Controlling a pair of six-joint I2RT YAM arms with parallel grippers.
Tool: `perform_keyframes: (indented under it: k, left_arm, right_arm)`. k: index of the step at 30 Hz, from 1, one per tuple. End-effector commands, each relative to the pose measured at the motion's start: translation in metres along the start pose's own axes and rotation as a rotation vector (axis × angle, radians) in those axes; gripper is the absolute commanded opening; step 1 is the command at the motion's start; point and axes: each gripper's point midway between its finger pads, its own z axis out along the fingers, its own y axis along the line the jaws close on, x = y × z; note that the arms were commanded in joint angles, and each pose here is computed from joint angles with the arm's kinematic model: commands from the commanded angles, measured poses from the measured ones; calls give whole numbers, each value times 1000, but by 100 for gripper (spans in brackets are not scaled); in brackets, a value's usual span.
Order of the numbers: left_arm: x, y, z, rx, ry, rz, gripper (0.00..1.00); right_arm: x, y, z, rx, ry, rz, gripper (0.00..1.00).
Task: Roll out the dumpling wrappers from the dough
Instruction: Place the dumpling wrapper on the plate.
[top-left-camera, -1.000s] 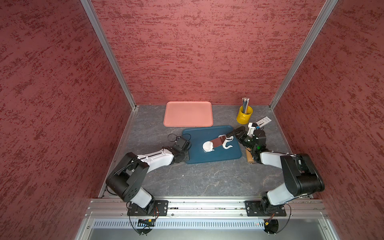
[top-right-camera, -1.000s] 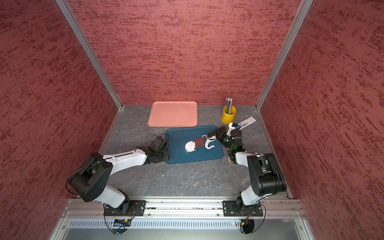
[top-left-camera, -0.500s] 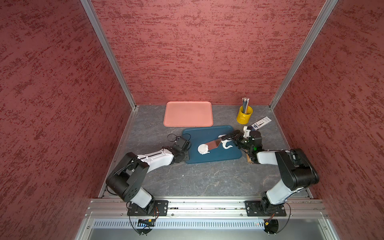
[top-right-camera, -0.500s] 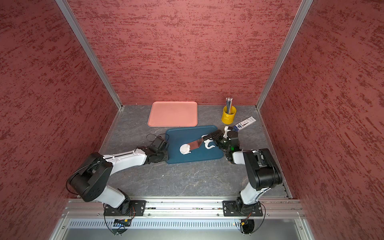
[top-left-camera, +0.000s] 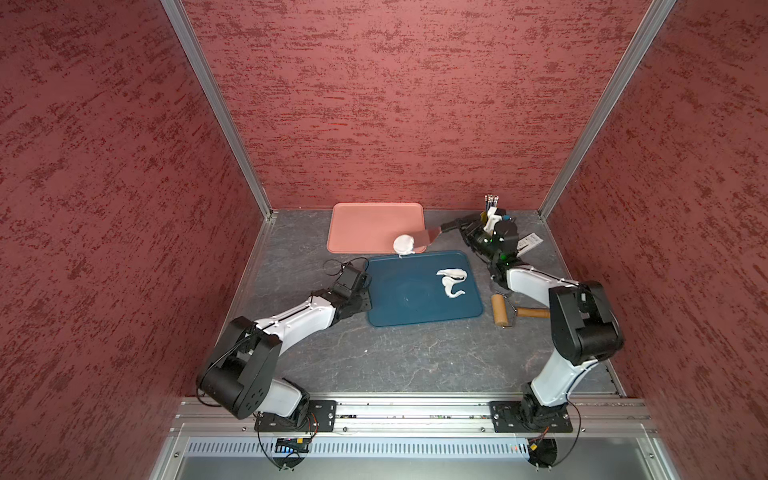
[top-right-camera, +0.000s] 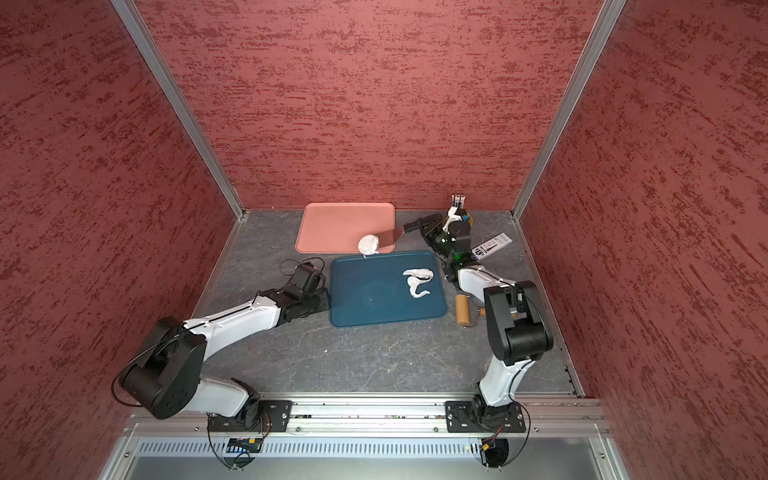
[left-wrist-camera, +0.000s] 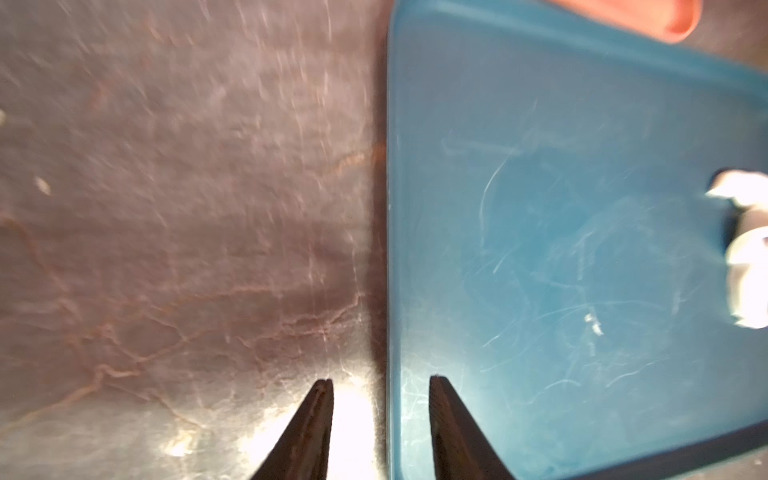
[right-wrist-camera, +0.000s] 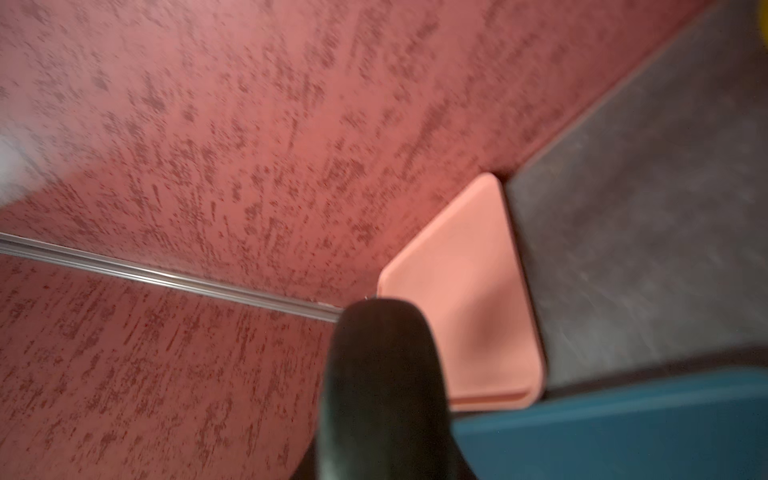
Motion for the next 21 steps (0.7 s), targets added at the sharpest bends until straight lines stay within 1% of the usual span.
perform_keyframes:
  k: [1,3,5,7,10,14,17,21]
  left_arm:
    - [-32,-11,-14,45,-90,17,43]
    - [-42,-9,-17,36,-117,15,43]
    - [-51,-7,-20,32,-140,4,43]
    - [-59,-7,-23,34,-160,-5,44]
    - [-68,-5,-27,27,-192,-16,45]
    - [-71,-4,-27,37,-208,-27,45]
    - [-71,-1,-26,30,-211,-29,46]
    - [-71,8,-27,9,-229,-52,47]
  right_arm:
    - [-9,17,36,63,-51,-141,0]
    - [-6,22,60,92,-50,-185,0]
    - [4,26,86,107,-18,-230,0]
    - [20,21,108,140,21,-257,0]
    - [39,18,129,205,45,-368,0]
    - [47,18,139,242,65,-474,0]
    - [42,18,134,291,58,-571,0]
    - [34,36,125,309,34,-716,0]
